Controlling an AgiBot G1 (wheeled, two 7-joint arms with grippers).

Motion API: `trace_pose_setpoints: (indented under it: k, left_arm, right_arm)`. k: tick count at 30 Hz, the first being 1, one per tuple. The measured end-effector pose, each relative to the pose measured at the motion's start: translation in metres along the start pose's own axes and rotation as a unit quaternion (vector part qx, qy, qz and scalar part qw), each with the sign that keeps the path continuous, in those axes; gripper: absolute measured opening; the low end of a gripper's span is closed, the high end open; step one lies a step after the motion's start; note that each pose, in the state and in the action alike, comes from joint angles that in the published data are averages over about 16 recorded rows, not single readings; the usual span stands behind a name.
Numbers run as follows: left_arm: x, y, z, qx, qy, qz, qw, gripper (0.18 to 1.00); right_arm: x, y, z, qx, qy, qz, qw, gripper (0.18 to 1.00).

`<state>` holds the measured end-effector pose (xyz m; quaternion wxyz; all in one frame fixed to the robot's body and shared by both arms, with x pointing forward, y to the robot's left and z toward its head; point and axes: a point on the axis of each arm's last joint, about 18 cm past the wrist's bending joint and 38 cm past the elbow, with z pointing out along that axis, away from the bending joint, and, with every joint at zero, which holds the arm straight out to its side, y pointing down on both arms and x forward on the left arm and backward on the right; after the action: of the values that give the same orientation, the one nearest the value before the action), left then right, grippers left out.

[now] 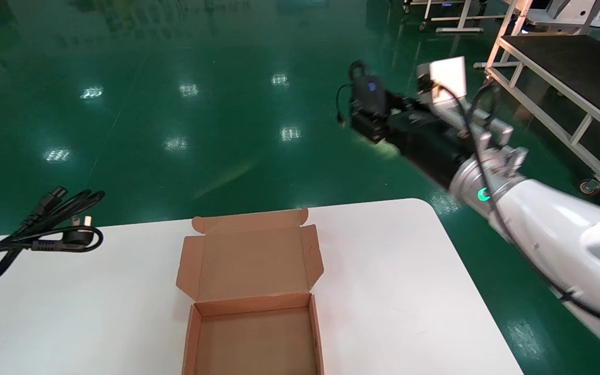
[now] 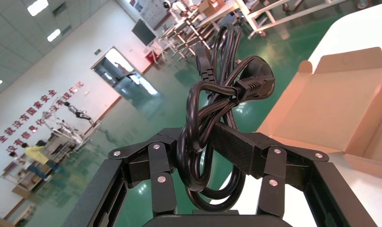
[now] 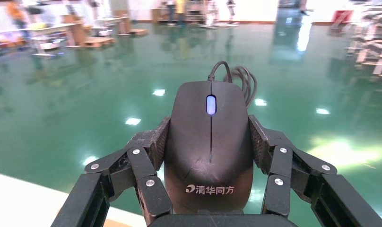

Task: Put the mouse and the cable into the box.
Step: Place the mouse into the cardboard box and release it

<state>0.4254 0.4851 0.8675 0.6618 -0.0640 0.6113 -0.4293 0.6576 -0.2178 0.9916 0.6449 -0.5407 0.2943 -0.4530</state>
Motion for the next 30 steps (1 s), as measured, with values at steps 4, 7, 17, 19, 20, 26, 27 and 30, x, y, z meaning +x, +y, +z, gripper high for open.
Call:
trace_pose_setpoints:
  k: [4,7,17,19,20,26,27,30]
  left_arm:
    - [0.002,-0.002,0.003,0.001,0.007,0.000,1.0000,0.183]
    - [0.005,-0.002,0.006,0.002,0.012,-0.002,0.9999,0.183]
    - [0.017,-0.003,0.013,0.003,0.029,-0.013,0.9995,0.183]
    - [0.019,-0.003,0.015,0.004,0.033,-0.015,0.9993,0.183]
    - [0.020,-0.003,0.016,0.004,0.035,-0.016,0.9993,0.183]
    - [0.027,-0.002,0.020,0.002,0.049,-0.025,0.9985,0.183]
    - [0.028,-0.001,0.021,0.002,0.052,-0.027,0.9983,0.183]
    - [0.032,-0.001,0.023,0.001,0.059,-0.032,0.9977,0.183]
  right_arm:
    - [-0.026,0.021,0.002,-0.007,-0.035,-0.006,0.999,0.566]
    - [-0.044,0.038,0.002,-0.017,-0.060,-0.012,0.998,0.566]
    - [-0.089,0.092,-0.008,-0.075,-0.131,-0.038,0.988,0.566]
    - [-0.093,0.100,-0.011,-0.093,-0.144,-0.042,0.984,0.566]
    - [-0.094,0.103,-0.012,-0.103,-0.150,-0.044,0.982,0.566]
    - [-0.096,0.119,-0.027,-0.168,-0.194,-0.056,0.965,0.566]
    - [-0.096,0.121,-0.031,-0.179,-0.202,-0.057,0.961,0.566]
    - [-0.094,0.124,-0.042,-0.207,-0.231,-0.060,0.949,0.566]
